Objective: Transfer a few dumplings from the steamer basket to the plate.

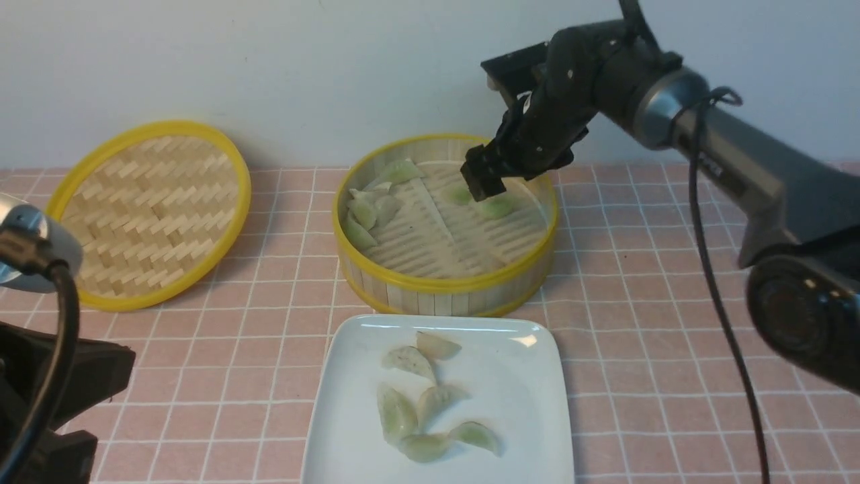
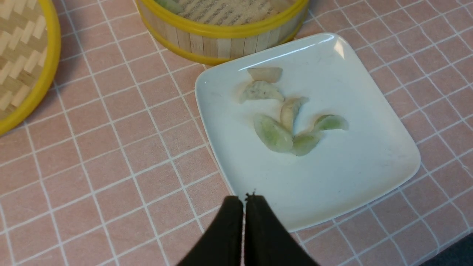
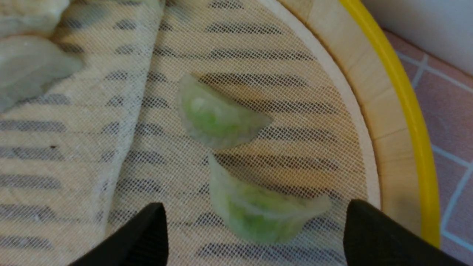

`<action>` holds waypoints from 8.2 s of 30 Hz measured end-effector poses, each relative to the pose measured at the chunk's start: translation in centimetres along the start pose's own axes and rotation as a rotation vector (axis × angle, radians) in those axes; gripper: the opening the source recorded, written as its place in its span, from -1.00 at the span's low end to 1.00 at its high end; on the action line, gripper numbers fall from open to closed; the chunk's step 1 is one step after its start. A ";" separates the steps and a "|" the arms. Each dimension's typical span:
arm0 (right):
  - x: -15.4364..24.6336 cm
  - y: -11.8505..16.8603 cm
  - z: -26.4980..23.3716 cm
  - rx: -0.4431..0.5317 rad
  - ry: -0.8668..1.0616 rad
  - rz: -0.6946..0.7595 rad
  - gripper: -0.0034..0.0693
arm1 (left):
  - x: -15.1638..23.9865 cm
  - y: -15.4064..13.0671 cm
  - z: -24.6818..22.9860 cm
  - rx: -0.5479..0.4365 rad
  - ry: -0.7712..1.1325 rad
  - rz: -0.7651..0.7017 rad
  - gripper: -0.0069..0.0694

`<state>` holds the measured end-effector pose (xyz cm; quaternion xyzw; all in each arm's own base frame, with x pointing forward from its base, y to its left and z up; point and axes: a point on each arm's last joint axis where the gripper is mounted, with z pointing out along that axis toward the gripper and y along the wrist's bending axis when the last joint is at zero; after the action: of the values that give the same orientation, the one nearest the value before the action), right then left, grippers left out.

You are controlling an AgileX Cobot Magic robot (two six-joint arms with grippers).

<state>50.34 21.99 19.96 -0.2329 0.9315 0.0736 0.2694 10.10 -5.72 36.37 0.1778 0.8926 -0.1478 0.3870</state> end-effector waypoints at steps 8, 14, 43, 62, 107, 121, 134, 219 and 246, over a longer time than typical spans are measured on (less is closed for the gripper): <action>1.0 -0.1 3.3 -0.004 0.032 0.001 0.63 | 0.0 0.0 0.0 -0.001 0.001 -0.011 -0.84; 0.9 -0.3 3.2 0.009 0.029 0.002 0.32 | 0.1 0.0 0.0 -0.002 0.010 -0.011 -0.84; 13.0 11.0 -10.5 -0.174 0.306 -0.026 0.32 | 0.3 0.1 0.0 -0.008 0.034 -0.015 -0.84; 12.8 10.3 -8.6 -0.083 0.394 -0.056 0.70 | 0.3 0.1 0.0 -0.008 0.035 -0.015 -0.84; 38.8 3.2 -39.5 -0.095 -1.183 0.212 -0.94 | 1.6 0.3 -7.4 -0.036 -0.508 0.014 -0.84; 38.9 3.1 -39.5 -0.089 -1.178 0.210 -0.94 | 4.2 0.6 -9.3 -0.058 -0.607 0.031 -0.84; 38.9 3.1 -39.5 -0.086 -1.178 0.206 -0.94 | 5.9 1.3 -6.1 -0.130 -0.635 0.039 -0.84; 43.2 1.8 -25.2 0.404 -0.802 0.337 -0.94 | 18.7 5.4 7.4 -0.429 -0.433 -0.107 -0.84; 43.2 1.8 -25.2 0.404 -0.801 0.337 -0.94 | 18.7 5.4 7.4 -0.429 -0.433 -0.107 -0.84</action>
<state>5.43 -0.07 18.10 0.0253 0.7748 0.0178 0.6315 5.25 -0.08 16.97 0.0094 0.8085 -0.0107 0.5883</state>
